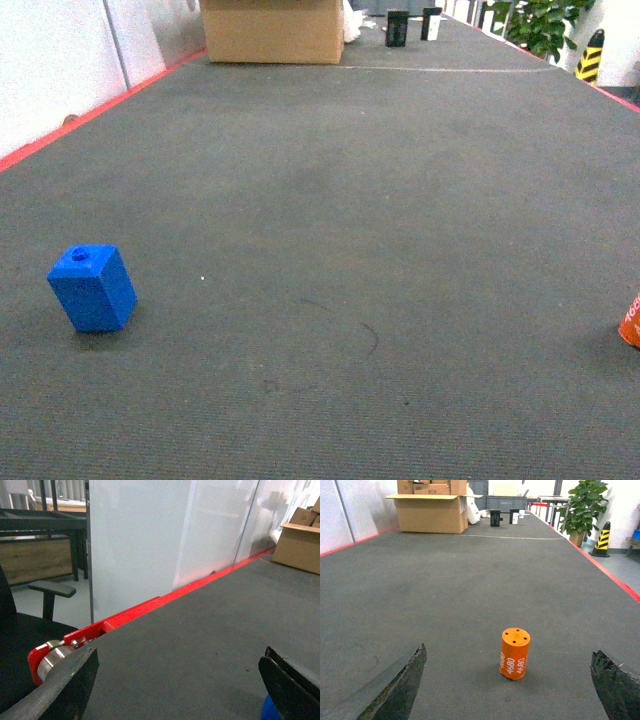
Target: Sort blue parts and orange caps into right shelf containers
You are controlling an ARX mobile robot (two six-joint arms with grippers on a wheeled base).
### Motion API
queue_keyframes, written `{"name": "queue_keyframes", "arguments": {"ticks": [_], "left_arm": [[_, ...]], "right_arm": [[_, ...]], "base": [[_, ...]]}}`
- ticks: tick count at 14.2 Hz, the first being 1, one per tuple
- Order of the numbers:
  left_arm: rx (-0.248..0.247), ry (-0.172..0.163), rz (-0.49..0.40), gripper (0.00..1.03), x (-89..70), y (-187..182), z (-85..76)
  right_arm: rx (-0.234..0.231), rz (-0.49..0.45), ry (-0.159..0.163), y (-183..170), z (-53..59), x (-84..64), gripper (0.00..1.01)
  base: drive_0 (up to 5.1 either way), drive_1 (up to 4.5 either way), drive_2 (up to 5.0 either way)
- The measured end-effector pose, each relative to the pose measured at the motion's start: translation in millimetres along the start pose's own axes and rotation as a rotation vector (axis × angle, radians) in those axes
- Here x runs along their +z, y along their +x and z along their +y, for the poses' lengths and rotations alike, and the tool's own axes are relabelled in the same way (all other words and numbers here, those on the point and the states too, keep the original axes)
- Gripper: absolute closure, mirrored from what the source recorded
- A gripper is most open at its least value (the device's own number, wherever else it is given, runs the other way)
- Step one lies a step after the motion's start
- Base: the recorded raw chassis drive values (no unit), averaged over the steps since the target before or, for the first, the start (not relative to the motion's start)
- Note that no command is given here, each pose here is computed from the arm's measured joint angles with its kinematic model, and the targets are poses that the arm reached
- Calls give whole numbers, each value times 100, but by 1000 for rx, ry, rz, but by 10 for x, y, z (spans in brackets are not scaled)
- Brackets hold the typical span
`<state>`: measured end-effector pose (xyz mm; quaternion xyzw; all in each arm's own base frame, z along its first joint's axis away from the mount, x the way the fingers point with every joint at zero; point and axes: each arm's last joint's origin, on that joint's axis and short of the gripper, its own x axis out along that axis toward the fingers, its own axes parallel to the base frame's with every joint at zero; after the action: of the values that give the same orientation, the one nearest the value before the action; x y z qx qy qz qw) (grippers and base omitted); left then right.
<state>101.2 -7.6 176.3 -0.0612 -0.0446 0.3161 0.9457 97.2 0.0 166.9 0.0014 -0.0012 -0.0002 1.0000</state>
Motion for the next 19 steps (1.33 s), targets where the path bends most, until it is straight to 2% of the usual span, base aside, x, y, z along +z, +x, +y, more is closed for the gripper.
{"name": "queue_keyframes", "arguments": {"ticks": [7, 8, 9, 10, 11, 14, 15, 19], "left_arm": [[0, 0, 0, 5, 0, 0, 0], [-17, 2, 13, 5, -15, 0, 2], [-105, -10, 47, 5, -49, 17, 5], [-168, -41, 47, 5, -39, 41, -32], [-195, -45, 49, 5, -43, 69, -72], [-240, -56, 33, 5, -59, 215, -164], [-260, -49, 37, 5, -87, 275, -193], [-284, -40, 42, 5, -139, 360, -228]], "right_arm": [[0, 0, 0, 0, 0, 1, 3], [0, 0, 0, 0, 0, 1, 3], [-1, -1, 0, 0, 0, 2, 3], [0, 0, 0, 0, 0, 0, 3], [0, -1, 0, 0, 0, 2, 3], [0, -1, 0, 0, 0, 2, 3], [0, 0, 0, 0, 0, 0, 3], [0, -1, 0, 0, 0, 2, 3]], "base": [[0, 0, 0], [0, 0, 0], [0, 0, 0], [0, 0, 0], [0, 0, 0], [0, 0, 0], [0, 0, 0], [0, 0, 0]]}}
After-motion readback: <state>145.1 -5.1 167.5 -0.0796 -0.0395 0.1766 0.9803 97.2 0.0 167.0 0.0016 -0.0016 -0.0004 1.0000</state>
